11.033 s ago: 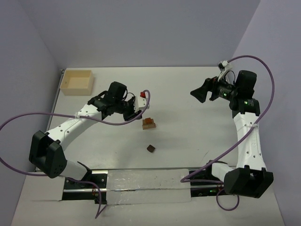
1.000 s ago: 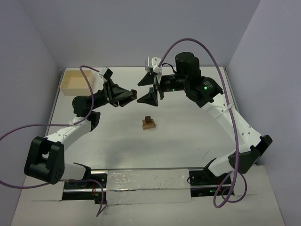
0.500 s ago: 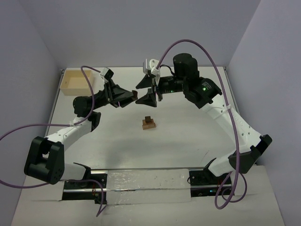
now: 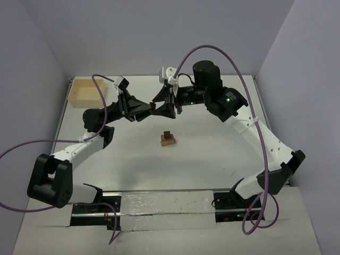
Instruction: Build the wood block tower
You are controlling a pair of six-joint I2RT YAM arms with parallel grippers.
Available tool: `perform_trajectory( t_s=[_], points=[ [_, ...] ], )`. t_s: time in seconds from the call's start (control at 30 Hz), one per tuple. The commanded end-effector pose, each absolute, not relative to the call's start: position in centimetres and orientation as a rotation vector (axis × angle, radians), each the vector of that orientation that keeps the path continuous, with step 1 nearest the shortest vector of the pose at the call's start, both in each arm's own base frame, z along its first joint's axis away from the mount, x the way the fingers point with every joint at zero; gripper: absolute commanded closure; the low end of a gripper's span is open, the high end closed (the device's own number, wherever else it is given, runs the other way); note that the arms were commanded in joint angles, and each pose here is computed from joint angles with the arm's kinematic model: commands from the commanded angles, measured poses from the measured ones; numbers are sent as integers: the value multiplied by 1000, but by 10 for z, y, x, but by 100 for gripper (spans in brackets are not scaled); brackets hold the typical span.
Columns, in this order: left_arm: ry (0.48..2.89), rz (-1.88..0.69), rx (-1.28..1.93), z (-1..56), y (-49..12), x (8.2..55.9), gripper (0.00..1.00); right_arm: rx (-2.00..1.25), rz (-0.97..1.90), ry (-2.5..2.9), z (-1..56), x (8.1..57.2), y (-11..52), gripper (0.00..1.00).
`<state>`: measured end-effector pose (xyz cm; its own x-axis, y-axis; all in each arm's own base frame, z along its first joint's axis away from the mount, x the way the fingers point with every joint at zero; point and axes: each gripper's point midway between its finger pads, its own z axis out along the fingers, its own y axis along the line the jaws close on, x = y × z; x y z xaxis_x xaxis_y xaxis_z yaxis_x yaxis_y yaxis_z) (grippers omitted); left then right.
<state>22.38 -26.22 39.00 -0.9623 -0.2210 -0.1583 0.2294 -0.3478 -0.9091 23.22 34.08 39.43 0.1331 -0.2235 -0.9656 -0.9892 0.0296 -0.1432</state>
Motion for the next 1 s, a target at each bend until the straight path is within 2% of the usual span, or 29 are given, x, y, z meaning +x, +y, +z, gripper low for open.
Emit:
perform_trajectory(
  t_s=[0.0, 0.2, 0.3, 0.37, 0.53, 0.57, 0.73, 0.8, 0.87, 0.9, 0.93, 0.97],
  points=[
    [1303, -2325, 342, 428, -249, 186, 100, -1395, 938, 1233, 409, 230, 344, 47],
    [1311, -2321, 340, 428, -250, 187, 100, -1395, 926, 1234, 409, 231, 343, 59],
    [1323, -2317, 336, 426, -251, 188, 100, -1394, 922, 1237, 408, 232, 343, 61],
    [1333, -2316, 330, 425, -251, 189, 99, -1392, 921, 1238, 408, 232, 343, 66],
    [1371, -2310, 295, 418, -254, 196, 90, -1388, 914, 1245, 408, 231, 341, 77],
    [1382, -2309, 293, 417, -254, 196, 79, -1389, 911, 1246, 408, 231, 341, 80],
    [1409, -2288, 282, 413, -255, 200, 55, -1385, 905, 1250, 408, 232, 340, 92],
    [1422, -2279, 271, 410, -255, 202, 37, -1383, 900, 1249, 409, 232, 339, 95],
    [1431, -2274, 266, 408, -255, 203, 30, -1384, 900, 1249, 409, 232, 339, 98],
    [1433, -2269, 264, 408, -254, 204, 23, -1381, 900, 1249, 410, 231, 339, 99],
    [1437, -2258, 268, 407, -254, 204, 8, -1382, 899, 1251, 410, 231, 338, 100],
    [1439, -2252, 268, 407, -253, 205, 2, -1382, 899, 1253, 409, 230, 338, 100]
  ],
)
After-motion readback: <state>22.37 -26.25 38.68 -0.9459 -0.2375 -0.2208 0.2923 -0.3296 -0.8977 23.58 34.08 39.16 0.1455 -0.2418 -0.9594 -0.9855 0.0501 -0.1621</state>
